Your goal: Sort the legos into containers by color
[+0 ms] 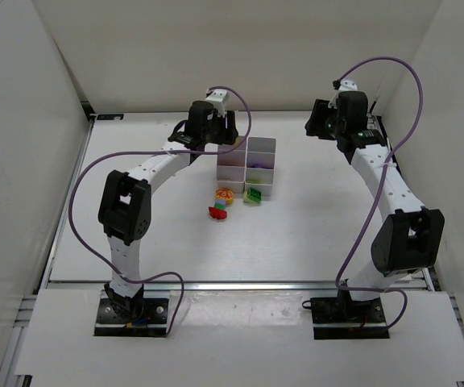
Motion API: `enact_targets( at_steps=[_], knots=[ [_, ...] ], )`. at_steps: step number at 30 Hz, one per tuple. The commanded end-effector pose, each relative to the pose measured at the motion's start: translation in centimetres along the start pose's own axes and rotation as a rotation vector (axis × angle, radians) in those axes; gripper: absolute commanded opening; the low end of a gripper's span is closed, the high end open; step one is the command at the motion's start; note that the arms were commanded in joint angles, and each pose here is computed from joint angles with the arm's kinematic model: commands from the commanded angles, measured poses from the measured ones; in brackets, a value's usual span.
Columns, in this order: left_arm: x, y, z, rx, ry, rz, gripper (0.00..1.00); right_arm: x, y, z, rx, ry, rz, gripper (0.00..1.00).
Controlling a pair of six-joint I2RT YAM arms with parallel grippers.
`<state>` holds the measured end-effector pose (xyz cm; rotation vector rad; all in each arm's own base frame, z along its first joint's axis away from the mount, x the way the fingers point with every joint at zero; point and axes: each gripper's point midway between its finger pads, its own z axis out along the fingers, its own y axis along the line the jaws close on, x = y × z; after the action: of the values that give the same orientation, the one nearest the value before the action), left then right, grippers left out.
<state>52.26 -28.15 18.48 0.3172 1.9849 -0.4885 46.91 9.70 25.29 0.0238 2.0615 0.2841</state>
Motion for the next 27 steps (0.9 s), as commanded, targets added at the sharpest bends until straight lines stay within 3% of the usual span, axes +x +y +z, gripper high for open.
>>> enact_targets(
  at_steps=[1,14,17,21,23,27],
  knots=[
    [-1.8,-1.1,-1.2,0.036,-0.030,0.010,0.72,-1.9,0.9,-0.1,-0.045,-0.056,0.013,0.61],
    [-2.0,-0.6,-2.6,0.009,-0.043,0.014,0.75,-1.7,1.8,-0.4,-0.104,-0.046,-0.006,0.60],
    [-3.4,0.3,-4.6,-0.030,-0.068,0.026,0.75,-0.8,2.7,-0.5,-0.150,-0.029,-0.066,0.60],
    [-5.3,0.7,-10.2,-0.018,-0.108,0.066,0.72,1.0,3.4,-0.8,-0.174,-0.019,-0.139,0.60],
    [-3.2,0.9,-12.1,-0.007,-0.037,0.079,0.68,2.0,3.6,-1.2,-0.198,-0.007,-0.160,0.60],
    [0.4,-2.3,-18.2,0.286,0.151,0.225,0.64,3.1,4.1,-2.0,-0.248,0.007,-0.194,0.62]
  ],
)
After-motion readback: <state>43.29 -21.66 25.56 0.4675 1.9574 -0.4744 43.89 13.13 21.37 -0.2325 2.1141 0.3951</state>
